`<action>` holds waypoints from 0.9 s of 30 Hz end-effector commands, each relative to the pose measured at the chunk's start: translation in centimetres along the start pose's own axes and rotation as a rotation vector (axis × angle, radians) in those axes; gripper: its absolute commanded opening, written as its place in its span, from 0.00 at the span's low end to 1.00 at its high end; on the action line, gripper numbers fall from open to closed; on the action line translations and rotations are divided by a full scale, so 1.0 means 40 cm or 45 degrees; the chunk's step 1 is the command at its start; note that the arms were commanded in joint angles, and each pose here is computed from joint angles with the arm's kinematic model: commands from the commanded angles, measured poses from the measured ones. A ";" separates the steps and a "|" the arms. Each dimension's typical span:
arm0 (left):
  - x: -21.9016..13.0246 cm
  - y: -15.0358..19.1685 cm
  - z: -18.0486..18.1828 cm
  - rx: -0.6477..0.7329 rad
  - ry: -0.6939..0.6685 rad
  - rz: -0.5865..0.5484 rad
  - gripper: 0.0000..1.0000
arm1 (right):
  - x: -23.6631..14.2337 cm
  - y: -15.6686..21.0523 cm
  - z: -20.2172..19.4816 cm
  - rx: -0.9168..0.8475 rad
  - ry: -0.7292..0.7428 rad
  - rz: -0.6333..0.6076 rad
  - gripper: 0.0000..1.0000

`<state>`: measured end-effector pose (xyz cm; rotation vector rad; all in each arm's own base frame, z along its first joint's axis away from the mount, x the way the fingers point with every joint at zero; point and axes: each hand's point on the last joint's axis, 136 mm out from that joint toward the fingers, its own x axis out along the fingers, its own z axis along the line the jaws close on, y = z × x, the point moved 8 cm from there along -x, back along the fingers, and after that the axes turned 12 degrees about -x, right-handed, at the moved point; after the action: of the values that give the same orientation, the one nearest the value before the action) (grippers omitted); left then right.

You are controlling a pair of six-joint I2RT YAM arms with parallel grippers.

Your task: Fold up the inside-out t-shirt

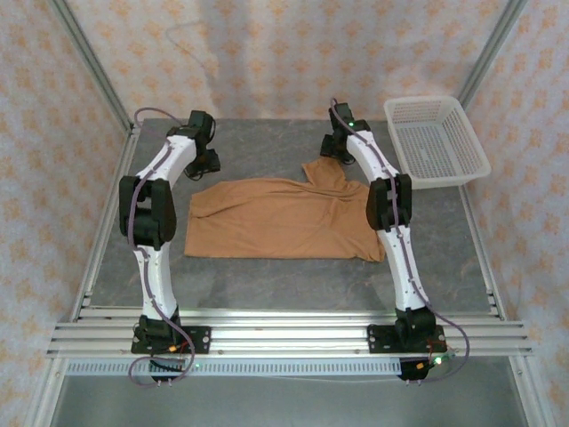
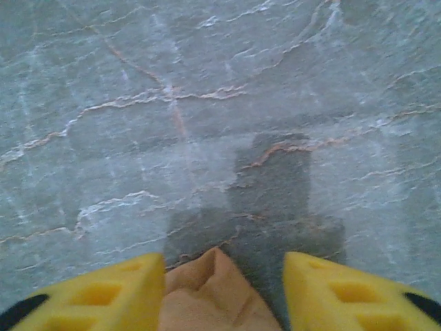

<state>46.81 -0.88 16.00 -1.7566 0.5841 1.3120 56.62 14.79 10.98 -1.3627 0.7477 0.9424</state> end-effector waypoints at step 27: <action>0.196 0.073 0.007 0.006 -0.033 0.297 0.08 | -0.069 0.055 0.032 -0.072 0.001 0.078 0.00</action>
<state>48.20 -0.80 9.87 -1.7544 0.7352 1.4095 53.50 15.27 10.57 -1.3841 0.8037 1.0244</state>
